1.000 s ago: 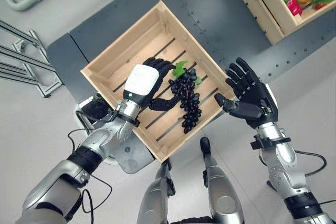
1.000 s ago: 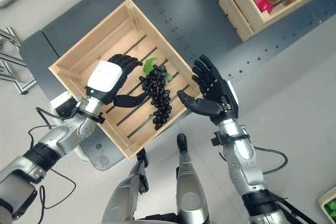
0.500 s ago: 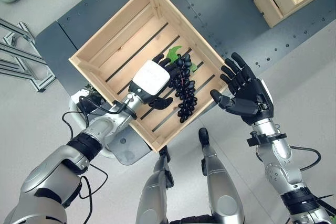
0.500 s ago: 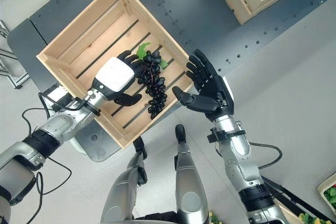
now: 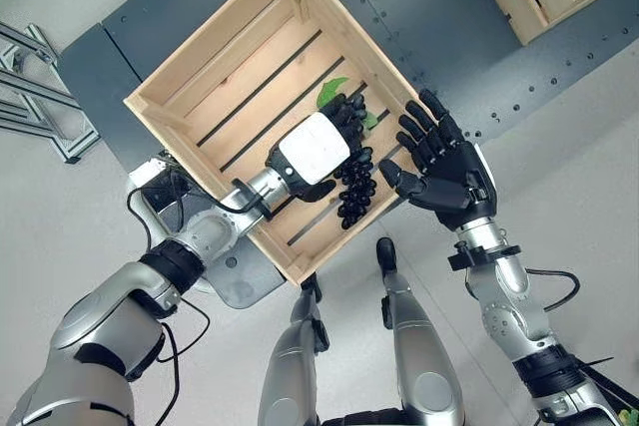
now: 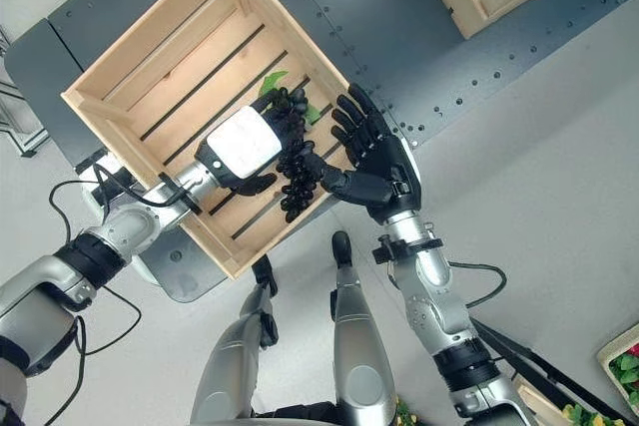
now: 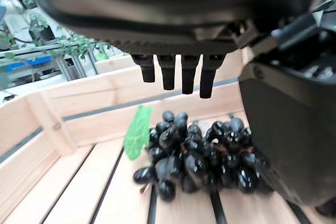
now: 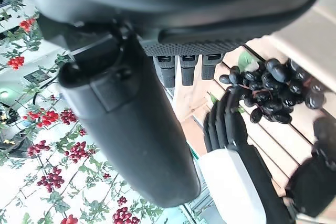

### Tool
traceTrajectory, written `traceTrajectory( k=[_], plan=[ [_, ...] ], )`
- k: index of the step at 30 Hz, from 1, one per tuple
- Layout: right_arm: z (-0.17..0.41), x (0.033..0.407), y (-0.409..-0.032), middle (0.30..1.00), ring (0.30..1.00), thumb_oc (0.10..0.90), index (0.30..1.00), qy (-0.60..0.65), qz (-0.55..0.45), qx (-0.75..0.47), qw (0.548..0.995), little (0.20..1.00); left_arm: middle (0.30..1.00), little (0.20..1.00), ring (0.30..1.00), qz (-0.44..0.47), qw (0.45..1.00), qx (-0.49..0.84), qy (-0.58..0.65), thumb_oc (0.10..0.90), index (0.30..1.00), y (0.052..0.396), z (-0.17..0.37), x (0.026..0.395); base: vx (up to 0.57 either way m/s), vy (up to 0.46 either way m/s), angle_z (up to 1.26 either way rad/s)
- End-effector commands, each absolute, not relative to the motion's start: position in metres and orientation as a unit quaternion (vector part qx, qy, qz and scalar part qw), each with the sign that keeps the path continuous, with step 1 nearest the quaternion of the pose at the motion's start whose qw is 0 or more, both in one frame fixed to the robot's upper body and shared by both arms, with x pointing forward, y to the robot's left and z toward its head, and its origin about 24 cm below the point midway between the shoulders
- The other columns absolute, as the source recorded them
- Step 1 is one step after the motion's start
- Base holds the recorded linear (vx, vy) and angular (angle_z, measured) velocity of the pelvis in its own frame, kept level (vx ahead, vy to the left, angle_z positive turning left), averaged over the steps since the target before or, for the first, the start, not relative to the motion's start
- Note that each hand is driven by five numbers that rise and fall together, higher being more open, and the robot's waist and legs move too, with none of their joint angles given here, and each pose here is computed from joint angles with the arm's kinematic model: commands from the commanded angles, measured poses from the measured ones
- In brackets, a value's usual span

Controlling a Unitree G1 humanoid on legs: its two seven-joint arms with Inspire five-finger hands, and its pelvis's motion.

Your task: Pick up the fruits from the basket on one side to the basket on the other side

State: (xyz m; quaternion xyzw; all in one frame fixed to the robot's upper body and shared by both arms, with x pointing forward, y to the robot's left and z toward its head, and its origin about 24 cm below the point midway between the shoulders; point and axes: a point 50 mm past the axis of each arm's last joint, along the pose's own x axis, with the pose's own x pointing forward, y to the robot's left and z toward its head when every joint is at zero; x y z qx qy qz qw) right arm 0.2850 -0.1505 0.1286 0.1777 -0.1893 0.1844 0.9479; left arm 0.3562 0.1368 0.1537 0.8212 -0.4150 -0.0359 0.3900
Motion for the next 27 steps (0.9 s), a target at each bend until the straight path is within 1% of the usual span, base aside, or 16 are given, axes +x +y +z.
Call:
traceTrajectory(
  k=[1,4,6,9,12,14,17,21,27],
  plan=[
    [0.186,0.269,-0.140,0.900,0.900,0.800,0.900,-0.343,0.207,0.217,0.890,0.900,0.900,0.900,0.900,0.040,0.336,0.835,-0.434,0.800,0.900,0.130,0.208,0.371,0.00,0.000,0.00],
    [0.186,0.270,-0.138,0.900,0.900,0.800,0.900,-0.344,0.206,0.219,0.889,0.900,0.900,0.900,0.900,0.022,0.329,0.856,-0.398,0.800,0.900,0.131,0.201,0.375,0.00,0.000,0.00],
    [0.186,0.271,-0.135,0.900,0.900,0.800,0.900,-0.345,0.201,0.222,0.890,0.900,0.900,0.900,0.900,-0.006,0.326,0.870,-0.370,0.800,0.900,0.129,0.192,0.379,0.04,-0.039,0.00],
    [0.186,0.273,-0.133,0.900,0.900,0.800,0.900,-0.342,0.197,0.228,0.890,0.900,0.900,0.900,0.900,-0.017,0.314,0.892,-0.326,0.800,0.900,0.130,0.186,0.384,0.05,-0.042,0.03],
    [0.186,0.274,-0.132,0.900,0.900,0.800,0.900,-0.342,0.195,0.231,0.890,0.900,0.900,0.900,0.900,-0.016,0.298,0.902,-0.310,0.800,0.900,0.127,0.185,0.387,0.02,-0.022,0.01],
    [0.185,0.274,-0.129,0.900,0.900,0.800,0.900,-0.342,0.198,0.234,0.888,0.900,0.900,0.900,0.900,-0.006,0.274,0.911,-0.309,0.800,0.900,0.124,0.186,0.388,0.05,-0.036,0.00],
    [0.184,0.275,-0.124,0.900,0.900,0.800,0.900,-0.342,0.200,0.236,0.887,0.900,0.900,0.900,0.900,0.013,0.261,0.921,-0.289,0.800,0.900,0.120,0.190,0.391,0.01,-0.011,0.00],
    [0.183,0.276,-0.122,0.900,0.900,0.800,0.900,-0.341,0.198,0.242,0.887,0.900,0.900,0.900,0.900,0.030,0.256,0.930,-0.262,0.800,0.900,0.124,0.189,0.396,0.01,-0.018,0.00],
    [0.178,0.277,-0.121,0.900,0.900,0.800,0.900,-0.337,0.196,0.249,0.886,0.900,0.900,0.900,0.900,0.037,0.254,0.930,-0.261,0.800,0.900,0.119,0.187,0.397,0.01,-0.013,0.00]
  ],
)
